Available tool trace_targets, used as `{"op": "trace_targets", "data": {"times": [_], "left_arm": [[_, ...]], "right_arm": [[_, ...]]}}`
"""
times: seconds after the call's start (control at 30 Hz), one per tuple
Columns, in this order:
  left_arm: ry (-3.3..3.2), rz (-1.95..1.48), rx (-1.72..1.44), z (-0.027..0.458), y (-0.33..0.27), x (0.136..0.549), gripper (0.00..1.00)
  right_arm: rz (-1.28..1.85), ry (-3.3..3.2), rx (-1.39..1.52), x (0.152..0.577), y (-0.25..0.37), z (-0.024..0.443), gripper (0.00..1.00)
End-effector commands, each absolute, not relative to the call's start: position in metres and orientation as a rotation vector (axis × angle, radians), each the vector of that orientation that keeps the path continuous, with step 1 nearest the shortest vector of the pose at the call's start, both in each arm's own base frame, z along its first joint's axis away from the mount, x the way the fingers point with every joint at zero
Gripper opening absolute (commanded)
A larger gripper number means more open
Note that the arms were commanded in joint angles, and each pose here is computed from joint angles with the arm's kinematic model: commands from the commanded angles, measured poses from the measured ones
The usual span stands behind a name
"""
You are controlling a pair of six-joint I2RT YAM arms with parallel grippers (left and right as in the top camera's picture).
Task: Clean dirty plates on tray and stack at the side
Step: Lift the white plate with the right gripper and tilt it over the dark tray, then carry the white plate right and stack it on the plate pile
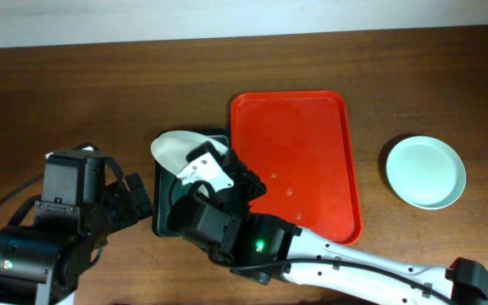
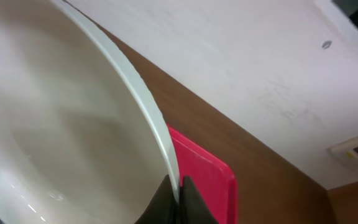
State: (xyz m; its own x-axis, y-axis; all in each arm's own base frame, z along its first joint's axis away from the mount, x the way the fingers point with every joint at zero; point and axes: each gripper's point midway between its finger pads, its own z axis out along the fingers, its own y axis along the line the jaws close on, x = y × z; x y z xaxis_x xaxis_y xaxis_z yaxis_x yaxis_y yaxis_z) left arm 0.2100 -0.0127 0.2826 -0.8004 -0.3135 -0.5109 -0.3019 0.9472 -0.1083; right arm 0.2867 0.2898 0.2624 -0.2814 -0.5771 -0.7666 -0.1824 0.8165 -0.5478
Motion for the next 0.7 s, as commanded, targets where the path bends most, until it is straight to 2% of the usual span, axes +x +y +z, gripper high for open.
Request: {"op": "trace_targets", "data": {"times": [0.0,0.67], "left_arm": [[2.541,-0.020,-0.464,0.2843,-0.0092,0.2101,0.99],[2.541,-0.020,-0.464,0.2843,-0.0092,0.2101,0.99]], "right_arm": [[-0.448,1.811,-0.516,0.2870,0.2821,0.2832,0.04],[-0.436,1.815,-0.501,0.2869,0.2821,0.2829,0.04]]}}
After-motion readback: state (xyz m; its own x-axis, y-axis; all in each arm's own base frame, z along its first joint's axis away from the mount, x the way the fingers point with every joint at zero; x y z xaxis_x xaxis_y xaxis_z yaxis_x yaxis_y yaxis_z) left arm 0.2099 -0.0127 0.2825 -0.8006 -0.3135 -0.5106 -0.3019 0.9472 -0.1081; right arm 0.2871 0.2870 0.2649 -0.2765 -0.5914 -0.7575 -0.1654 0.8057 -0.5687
